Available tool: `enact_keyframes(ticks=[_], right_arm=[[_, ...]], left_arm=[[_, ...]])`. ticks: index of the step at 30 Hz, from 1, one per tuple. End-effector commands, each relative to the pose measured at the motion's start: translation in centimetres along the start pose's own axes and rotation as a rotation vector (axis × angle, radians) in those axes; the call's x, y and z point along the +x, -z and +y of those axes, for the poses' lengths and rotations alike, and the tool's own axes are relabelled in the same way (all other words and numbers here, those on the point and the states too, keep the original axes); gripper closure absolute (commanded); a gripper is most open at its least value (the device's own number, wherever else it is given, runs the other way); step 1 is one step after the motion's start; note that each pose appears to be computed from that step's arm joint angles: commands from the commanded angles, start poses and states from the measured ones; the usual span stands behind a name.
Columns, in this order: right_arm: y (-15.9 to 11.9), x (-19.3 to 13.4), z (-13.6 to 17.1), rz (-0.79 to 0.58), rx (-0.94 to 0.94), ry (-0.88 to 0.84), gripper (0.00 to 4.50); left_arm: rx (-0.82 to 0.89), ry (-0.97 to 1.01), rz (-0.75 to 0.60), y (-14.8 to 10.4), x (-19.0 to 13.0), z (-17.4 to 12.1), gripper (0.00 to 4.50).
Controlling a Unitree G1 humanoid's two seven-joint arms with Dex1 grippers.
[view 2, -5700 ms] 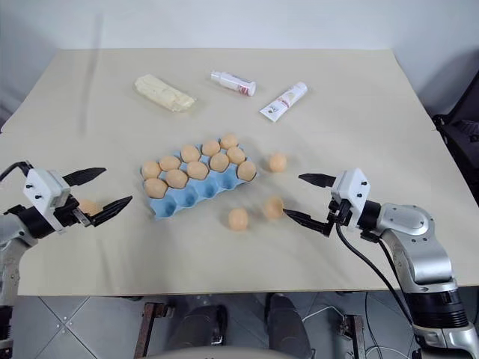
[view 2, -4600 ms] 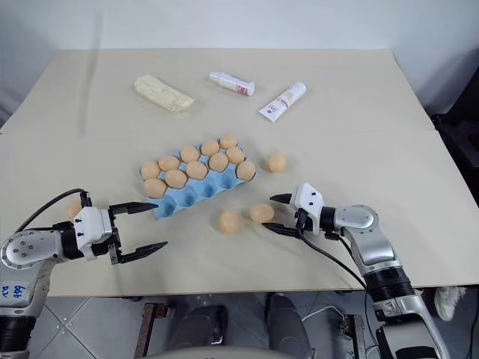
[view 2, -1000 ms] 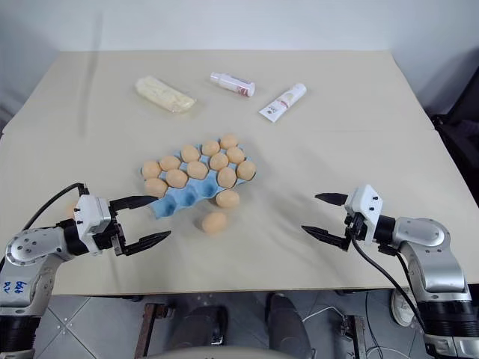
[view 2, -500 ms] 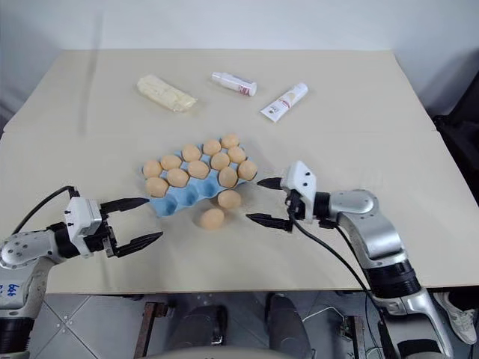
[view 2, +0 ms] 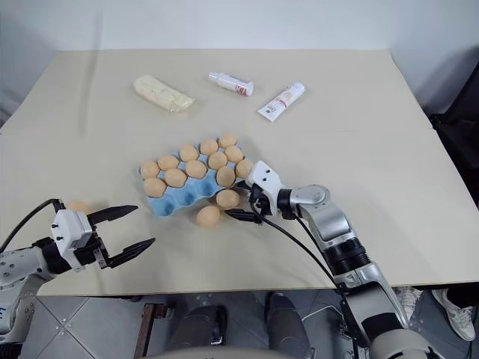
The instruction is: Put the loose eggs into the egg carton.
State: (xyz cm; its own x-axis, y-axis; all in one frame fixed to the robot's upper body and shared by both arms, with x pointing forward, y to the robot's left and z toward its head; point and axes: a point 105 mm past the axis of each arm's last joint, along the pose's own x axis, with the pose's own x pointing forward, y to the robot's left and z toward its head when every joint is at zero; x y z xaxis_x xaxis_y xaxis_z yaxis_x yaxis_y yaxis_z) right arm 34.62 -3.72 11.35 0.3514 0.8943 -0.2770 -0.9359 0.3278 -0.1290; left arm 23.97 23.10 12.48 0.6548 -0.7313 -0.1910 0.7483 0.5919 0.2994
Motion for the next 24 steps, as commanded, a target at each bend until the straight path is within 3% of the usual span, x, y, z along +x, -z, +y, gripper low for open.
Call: enact_keyframes(ticks=[1, 3, 9, 11, 17, 20, 24], right_arm=[[-1.5, 0.7, 0.0, -0.045, -0.042, 0.003, 0.21], [-1.6, 1.0, 0.2, -0.054, -0.04, 0.002, 0.64], [-1.5, 1.0, 0.9, -0.072, -0.036, -0.019, 2.68], [-1.7, 0.5, 1.4, -0.085, -0.031, -0.052, 2.98], [-4.8, -1.3, 2.4, -0.159, -0.052, -0.15, 3.03], [-7.2, 0.2, 2.2, -0.204, -0.073, -0.121, 3.03], [-8.0, 2.9, 1.2, -0.194, -0.099, -0.04, 3.03]], left_arm=[[0.022, -0.013, -0.03, -1.0, -0.3, 0.0, 0.0], [0.022, -0.016, -0.027, -1.0, -0.3, 0.0, 0.0], [0.02, -0.017, -0.027, -1.1, -0.3, 0.1, 0.0], [0.019, -0.017, -0.026, -1.0, -0.3, 0.1, 0.0], [-0.011, -0.068, -0.043, -1.0, -0.7, 0.6, 0.0], [-0.038, -0.113, -0.037, -0.4, -1.3, 0.8, 0.0], [-0.064, -0.137, -0.014, 0.5, -2.1, 0.5, 0.0]])
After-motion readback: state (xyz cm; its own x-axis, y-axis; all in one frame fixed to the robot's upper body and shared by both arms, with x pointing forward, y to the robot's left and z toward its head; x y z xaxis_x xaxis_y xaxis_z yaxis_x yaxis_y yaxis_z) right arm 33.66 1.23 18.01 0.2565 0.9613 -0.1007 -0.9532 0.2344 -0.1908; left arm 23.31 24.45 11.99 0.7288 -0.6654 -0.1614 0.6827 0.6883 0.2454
